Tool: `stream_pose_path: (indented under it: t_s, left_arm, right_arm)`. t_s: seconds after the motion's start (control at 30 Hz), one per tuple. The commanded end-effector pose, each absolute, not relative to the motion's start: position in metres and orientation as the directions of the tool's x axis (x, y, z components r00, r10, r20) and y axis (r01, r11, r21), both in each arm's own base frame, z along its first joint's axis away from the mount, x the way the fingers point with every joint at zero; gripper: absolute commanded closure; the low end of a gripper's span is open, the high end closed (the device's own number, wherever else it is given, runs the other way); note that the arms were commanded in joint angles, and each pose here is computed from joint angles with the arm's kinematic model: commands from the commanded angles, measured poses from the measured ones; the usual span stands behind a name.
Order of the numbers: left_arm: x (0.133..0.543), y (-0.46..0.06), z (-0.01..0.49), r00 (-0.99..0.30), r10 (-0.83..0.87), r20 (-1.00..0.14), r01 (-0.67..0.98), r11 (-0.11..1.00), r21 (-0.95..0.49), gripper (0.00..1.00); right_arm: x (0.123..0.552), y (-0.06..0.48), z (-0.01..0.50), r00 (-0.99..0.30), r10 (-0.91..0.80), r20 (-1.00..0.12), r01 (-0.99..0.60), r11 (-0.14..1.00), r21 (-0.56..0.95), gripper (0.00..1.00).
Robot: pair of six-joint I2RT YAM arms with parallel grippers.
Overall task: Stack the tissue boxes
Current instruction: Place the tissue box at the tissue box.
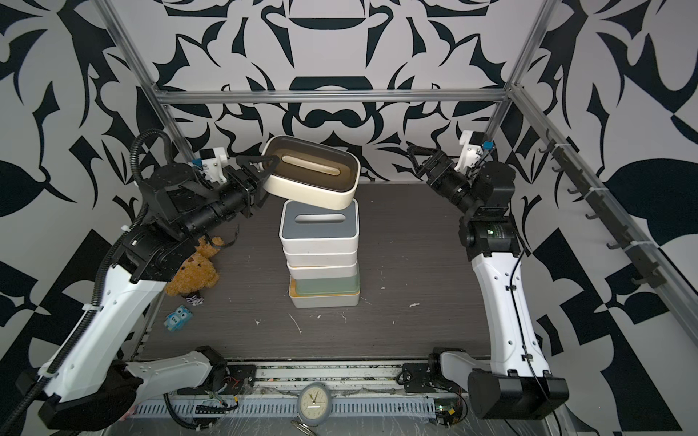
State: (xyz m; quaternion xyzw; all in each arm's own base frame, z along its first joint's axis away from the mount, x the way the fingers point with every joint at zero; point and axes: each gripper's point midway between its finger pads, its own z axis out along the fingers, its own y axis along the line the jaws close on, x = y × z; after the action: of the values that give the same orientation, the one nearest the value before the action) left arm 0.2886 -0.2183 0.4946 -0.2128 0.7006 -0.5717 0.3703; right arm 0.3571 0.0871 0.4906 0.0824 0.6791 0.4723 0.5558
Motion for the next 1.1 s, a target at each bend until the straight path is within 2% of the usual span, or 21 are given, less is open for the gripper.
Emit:
stream_pose_path:
  t_s: [0.0, 0.27, 0.5, 0.87, 1.07]
  left_arm:
    - [0.275, -0.206, 0.534, -0.609, -0.77, -0.19, 0.189, 0.091, -0.978, 0.52]
    - [0.269, -0.209, 0.516, -0.609, -0.778, -0.151, 0.138, 0.083, -0.987, 0.53]
    - [0.252, -0.208, 0.511, -0.593, -0.786, -0.176, 0.137, 0.117, -0.984, 0.53]
    - [0.245, -0.208, 0.489, -0.584, -0.795, -0.167, 0.087, 0.144, -0.986, 0.53]
    - [0.247, -0.208, 0.484, -0.578, -0.797, -0.176, 0.076, 0.161, -0.984, 0.49]
  right_arm:
    - [0.337, 0.096, 0.51, -0.347, 0.616, -0.708, -0.5, 0.517, 0.695, 0.04]
    - [0.319, 0.105, 0.503, -0.383, 0.581, -0.718, -0.532, 0.497, 0.686, 0.04]
    - [0.305, 0.116, 0.503, -0.371, 0.534, -0.76, -0.547, 0.535, 0.644, 0.01]
    - [0.289, 0.157, 0.496, -0.435, 0.457, -0.776, -0.61, 0.484, 0.627, 0.01]
    - [0.287, 0.168, 0.489, -0.45, 0.429, -0.783, -0.616, 0.485, 0.62, 0.01]
